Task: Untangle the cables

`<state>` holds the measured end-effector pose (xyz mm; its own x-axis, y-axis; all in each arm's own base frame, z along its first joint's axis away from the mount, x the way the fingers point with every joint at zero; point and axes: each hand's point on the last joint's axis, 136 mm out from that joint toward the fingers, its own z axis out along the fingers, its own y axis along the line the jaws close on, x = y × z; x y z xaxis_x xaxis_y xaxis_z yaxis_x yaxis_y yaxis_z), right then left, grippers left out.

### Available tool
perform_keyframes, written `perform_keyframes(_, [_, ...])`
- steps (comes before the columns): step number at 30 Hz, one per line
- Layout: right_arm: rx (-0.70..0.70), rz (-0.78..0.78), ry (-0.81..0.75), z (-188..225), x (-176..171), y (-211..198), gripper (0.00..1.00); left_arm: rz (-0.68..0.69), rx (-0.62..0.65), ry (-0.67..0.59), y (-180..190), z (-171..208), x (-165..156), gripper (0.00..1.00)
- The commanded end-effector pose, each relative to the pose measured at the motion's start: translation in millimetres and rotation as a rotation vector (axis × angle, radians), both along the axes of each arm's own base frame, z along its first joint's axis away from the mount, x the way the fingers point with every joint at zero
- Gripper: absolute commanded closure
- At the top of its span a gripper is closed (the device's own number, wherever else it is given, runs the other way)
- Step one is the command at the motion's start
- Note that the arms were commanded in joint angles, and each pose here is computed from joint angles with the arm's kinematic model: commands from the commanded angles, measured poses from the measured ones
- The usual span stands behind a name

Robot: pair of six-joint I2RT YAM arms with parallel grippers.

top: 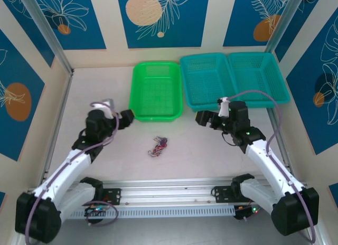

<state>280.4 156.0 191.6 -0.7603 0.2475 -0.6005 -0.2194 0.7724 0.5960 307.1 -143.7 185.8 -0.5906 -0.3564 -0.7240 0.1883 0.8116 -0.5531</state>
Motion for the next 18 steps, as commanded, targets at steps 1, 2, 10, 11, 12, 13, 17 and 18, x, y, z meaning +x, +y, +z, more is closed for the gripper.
perform_keyframes(1, [0.061,0.102,0.112,-2.7,-18.8,38.9,0.07,-0.135,-0.144,0.219,-57.5,-27.6,-25.6,0.19])
perform_keyframes(2, [0.058,0.124,0.123,-6.4,-21.7,49.0,0.07,-0.154,-0.15,0.239,-71.0,-34.0,-27.2,0.21])
perform_keyframes(10, [0.007,0.226,0.179,-41.6,-36.2,96.1,0.06,-0.237,-0.037,0.323,-118.6,-86.7,-16.8,0.34])
perform_keyframes(11, [0.005,0.232,0.184,-45.2,-37.2,99.9,0.06,-0.234,-0.033,0.322,-119.9,-90.5,-13.7,0.37])
perform_keyframes(12, [0.004,0.238,0.189,-48.4,-38.7,103.6,0.06,-0.23,-0.032,0.324,-120.3,-93.7,-12.3,0.42])
perform_keyframes(13, [0.002,0.245,0.196,-52.0,-39.8,108.0,0.06,-0.22,-0.024,0.329,-119.6,-97.3,-10.4,0.48])
perform_keyframes(17, [-0.023,0.277,0.213,-69.4,-45.1,126.6,0.06,-0.21,-0.019,0.349,-119.9,-106.3,-9.2,0.83])
perform_keyframes(18, [-0.031,0.28,0.211,-73.3,-44.9,130.7,0.06,-0.211,-0.025,0.35,-120.1,-106.1,-9.5,0.89])
